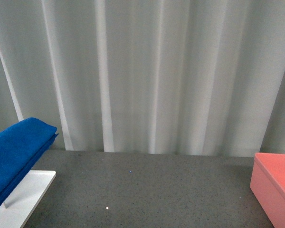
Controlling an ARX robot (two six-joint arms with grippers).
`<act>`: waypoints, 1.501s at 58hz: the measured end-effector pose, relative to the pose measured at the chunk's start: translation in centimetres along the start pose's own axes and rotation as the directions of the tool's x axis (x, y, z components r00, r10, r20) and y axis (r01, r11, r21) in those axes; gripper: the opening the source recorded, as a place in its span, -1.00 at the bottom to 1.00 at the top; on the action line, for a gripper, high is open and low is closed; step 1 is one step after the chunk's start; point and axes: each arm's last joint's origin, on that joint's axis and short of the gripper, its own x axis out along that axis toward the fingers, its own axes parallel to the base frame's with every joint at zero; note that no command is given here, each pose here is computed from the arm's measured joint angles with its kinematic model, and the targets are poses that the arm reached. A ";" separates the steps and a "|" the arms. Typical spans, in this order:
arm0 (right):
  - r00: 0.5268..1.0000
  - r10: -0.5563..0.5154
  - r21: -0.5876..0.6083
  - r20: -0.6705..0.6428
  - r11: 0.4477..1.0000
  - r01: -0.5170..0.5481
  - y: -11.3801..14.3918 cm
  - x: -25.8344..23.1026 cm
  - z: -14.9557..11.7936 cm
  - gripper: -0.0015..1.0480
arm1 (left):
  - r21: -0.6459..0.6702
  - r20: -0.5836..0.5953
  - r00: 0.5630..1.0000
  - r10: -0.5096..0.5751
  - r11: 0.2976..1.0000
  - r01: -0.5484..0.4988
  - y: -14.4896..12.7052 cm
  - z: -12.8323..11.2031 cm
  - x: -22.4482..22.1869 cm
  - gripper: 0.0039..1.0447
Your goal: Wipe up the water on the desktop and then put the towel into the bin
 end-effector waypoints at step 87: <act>1.000 0.000 0.000 0.000 1.000 0.000 0.0 0.0 0.0 0.87 | 0.315 -0.473 0.879 0.062 0.944 0.103 5.8 7.3 30.9 0.88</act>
